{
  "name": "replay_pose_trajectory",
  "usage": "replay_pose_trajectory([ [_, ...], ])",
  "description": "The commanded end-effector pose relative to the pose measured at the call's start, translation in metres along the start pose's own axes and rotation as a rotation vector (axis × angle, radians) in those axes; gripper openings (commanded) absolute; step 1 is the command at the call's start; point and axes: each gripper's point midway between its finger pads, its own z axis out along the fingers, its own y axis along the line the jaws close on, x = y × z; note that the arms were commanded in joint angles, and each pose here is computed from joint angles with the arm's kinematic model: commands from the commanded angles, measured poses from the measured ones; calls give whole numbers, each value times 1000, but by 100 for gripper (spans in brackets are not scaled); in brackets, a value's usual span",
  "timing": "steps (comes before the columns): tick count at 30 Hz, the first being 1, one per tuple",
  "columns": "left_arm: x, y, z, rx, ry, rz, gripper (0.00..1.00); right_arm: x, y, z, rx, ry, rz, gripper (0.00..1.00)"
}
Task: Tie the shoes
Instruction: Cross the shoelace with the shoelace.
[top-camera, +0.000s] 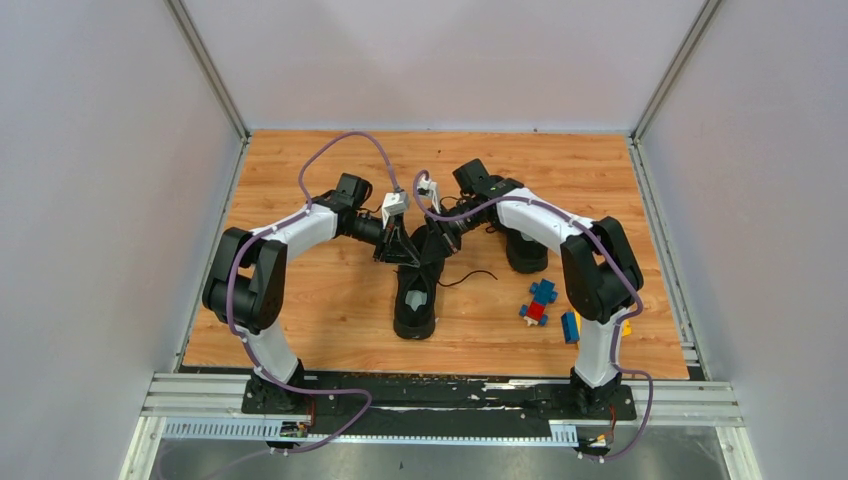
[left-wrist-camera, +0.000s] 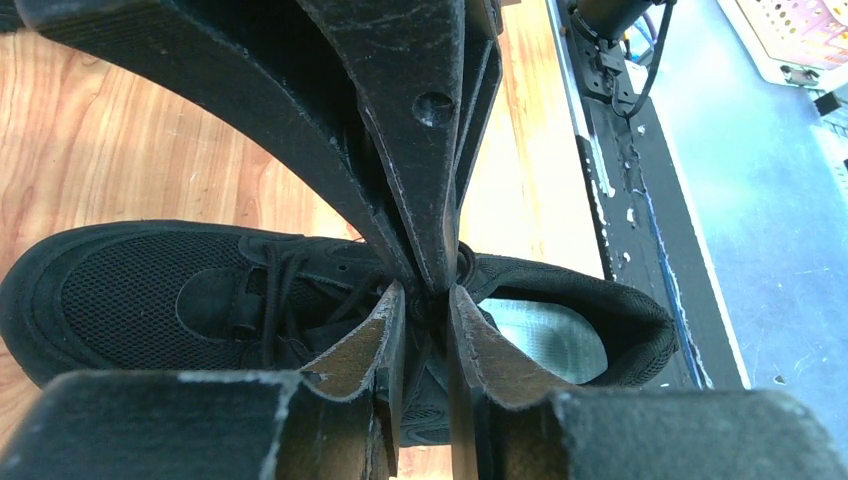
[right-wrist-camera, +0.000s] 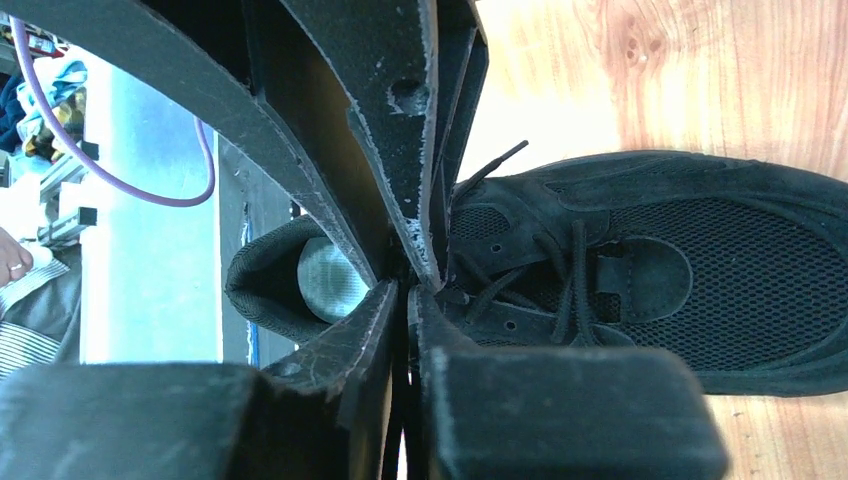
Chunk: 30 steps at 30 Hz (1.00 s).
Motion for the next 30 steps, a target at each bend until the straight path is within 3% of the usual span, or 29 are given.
replay_pose_trajectory([
  [1, -11, -1, 1, 24, -18, 45, 25, -38, 18, -20, 15, -69, -101, 16],
  [10, -14, -3, 4, 42, -33, 32, 24, -44, 20, -24, -5, -76, -104, 27],
  [20, -13, 4, 4, 2, -10, 32, 1, -54, 17, -53, 30, -131, -95, 32],
  [24, -17, 10, 1, -37, 8, 34, 0, -36, -3, -70, 73, -135, -35, 34],
  [30, -24, 14, -1, -70, 9, 10, 0, -1, -15, -57, 49, -89, 31, 36],
])
